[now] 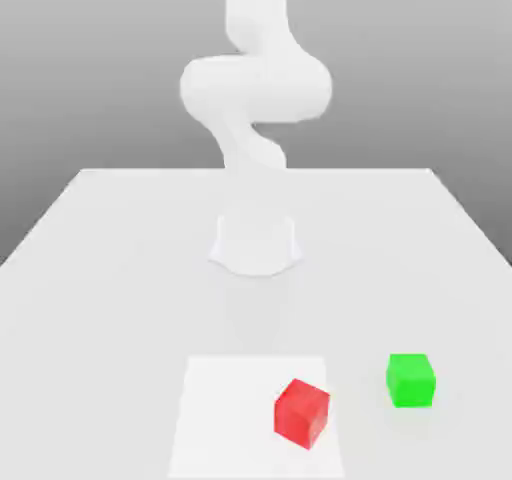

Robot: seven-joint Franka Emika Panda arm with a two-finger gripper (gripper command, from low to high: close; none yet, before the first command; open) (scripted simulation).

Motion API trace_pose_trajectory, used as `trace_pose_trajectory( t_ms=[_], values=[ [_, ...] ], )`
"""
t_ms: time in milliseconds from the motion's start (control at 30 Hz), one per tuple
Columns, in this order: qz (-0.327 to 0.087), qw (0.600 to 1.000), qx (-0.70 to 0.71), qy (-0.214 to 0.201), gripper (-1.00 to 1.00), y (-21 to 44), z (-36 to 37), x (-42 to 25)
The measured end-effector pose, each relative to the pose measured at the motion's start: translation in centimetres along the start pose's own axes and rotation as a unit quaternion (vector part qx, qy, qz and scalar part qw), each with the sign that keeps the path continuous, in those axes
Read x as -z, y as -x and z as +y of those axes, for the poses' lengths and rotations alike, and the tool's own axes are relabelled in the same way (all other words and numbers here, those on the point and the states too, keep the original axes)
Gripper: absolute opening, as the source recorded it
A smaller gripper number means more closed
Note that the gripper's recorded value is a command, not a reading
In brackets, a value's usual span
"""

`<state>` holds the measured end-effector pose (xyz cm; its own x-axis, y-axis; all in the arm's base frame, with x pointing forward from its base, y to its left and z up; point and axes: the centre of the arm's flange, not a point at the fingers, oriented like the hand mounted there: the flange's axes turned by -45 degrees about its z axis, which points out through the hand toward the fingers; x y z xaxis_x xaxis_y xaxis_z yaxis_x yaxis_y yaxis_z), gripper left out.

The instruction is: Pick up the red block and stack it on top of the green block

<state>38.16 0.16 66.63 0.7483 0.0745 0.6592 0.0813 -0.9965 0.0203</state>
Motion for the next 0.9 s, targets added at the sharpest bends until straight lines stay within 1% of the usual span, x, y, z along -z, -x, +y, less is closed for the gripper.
trace_pose_trajectory(
  t_ms=[167, 367, 533, 700, 767, 900],
  values=[
    [-0.078, 0.992, 0.092, -0.041, 0.00, 2.4, -1.0, -11.2],
    [-0.163, 0.962, 0.200, -0.087, 0.00, 8.2, -3.1, -22.8],
    [-0.229, 0.922, 0.289, -0.121, 0.00, 15.1, -4.8, -30.5],
    [-0.292, 0.865, 0.378, -0.152, 0.00, 23.1, -6.0, -36.2],
    [-0.307, 0.849, 0.399, -0.159, 0.00, 25.7, -6.0, -37.9],
    [-0.312, 0.844, 0.406, -0.162, 0.00, 29.1, -6.1, -41.4]
  ],
)
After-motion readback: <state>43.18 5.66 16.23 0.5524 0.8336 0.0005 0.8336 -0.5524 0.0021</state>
